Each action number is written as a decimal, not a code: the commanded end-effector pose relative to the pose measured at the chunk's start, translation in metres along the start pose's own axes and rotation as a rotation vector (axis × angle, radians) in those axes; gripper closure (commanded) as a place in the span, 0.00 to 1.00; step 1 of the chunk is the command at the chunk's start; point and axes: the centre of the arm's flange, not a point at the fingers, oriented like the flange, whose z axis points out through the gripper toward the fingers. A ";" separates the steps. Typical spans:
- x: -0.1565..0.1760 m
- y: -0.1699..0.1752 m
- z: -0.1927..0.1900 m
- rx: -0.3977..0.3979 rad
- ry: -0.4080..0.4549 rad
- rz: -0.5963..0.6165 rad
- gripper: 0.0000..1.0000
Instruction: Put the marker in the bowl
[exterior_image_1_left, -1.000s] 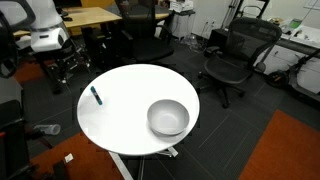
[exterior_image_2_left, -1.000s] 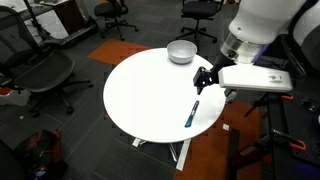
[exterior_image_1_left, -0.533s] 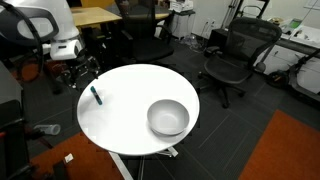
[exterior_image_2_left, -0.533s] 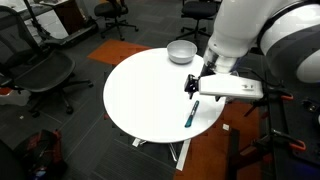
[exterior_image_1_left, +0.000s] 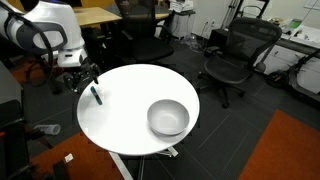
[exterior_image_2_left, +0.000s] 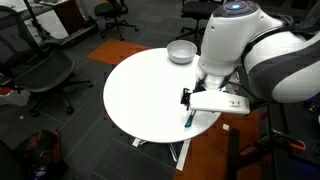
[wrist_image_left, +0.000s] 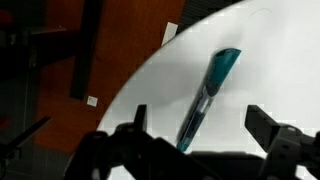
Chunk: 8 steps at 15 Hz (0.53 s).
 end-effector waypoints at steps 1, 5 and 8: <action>-0.001 -0.011 0.009 0.026 -0.007 0.024 0.00; 0.004 -0.017 0.014 0.033 -0.013 0.038 0.00; 0.007 -0.019 0.020 0.027 -0.017 0.055 0.00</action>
